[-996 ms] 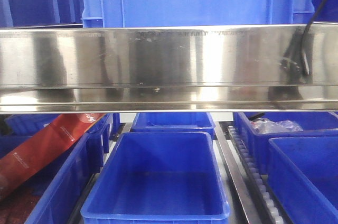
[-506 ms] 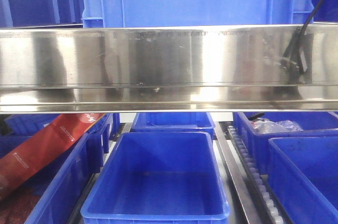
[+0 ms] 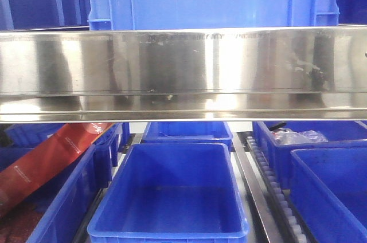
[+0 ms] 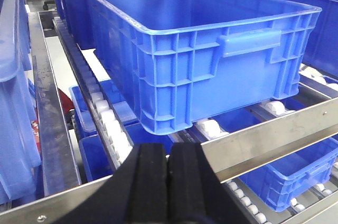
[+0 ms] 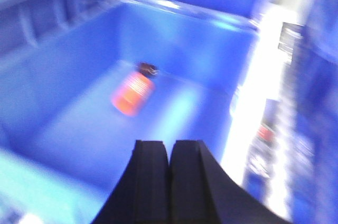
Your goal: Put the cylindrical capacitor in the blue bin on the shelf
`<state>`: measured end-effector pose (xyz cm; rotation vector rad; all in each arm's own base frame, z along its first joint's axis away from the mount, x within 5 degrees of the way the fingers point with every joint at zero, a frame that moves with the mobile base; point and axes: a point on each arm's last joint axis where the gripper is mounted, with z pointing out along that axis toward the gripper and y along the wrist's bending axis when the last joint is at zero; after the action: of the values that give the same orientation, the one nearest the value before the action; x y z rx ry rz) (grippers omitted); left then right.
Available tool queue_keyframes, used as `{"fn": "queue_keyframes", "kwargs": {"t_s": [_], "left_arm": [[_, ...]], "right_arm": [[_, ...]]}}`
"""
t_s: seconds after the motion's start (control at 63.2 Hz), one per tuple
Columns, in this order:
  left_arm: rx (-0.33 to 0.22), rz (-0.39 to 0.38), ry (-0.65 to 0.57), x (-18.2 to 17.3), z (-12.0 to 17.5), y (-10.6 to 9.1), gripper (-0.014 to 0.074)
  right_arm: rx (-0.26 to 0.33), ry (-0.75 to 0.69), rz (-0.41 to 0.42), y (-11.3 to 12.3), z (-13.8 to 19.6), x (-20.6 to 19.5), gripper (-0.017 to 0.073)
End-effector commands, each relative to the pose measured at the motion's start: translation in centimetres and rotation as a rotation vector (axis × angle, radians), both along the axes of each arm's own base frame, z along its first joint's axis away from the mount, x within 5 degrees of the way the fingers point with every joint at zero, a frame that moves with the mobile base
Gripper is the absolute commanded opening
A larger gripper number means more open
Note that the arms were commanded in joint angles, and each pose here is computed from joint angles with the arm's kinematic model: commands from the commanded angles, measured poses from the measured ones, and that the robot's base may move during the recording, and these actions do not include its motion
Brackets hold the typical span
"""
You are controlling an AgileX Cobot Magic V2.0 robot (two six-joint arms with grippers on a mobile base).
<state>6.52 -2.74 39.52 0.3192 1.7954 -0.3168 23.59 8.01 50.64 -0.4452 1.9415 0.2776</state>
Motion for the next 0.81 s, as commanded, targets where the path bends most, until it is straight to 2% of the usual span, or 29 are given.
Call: {"fn": "queue_keyframes", "kwargs": {"t_s": [0.0, 0.221, 0.538, 0.791], "left_arm": [[-0.019, 0.005, -0.017, -0.1, 0.2, 0.1, -0.0111], [-0.019, 0.005, -0.017, -0.1, 0.2, 0.1, -0.0111], [-0.019, 0.005, -0.017, -0.1, 0.2, 0.1, -0.0111], [-0.019, 0.005, -0.017, -0.1, 0.2, 0.1, -0.0111]], "right_arm": [[-0.007, -0.029, -0.034, -1.1, -0.9, -1.8, -0.0158], [0.02, -0.108, -0.072, -2.6, -5.7, -6.5, -0.0158], [0.048, -0.178, -0.112, -4.6, -15.4, -12.6, -0.0159], [0.072, -0.251, -0.124, -5.3, -18.2, -14.9, -0.0162]]}}
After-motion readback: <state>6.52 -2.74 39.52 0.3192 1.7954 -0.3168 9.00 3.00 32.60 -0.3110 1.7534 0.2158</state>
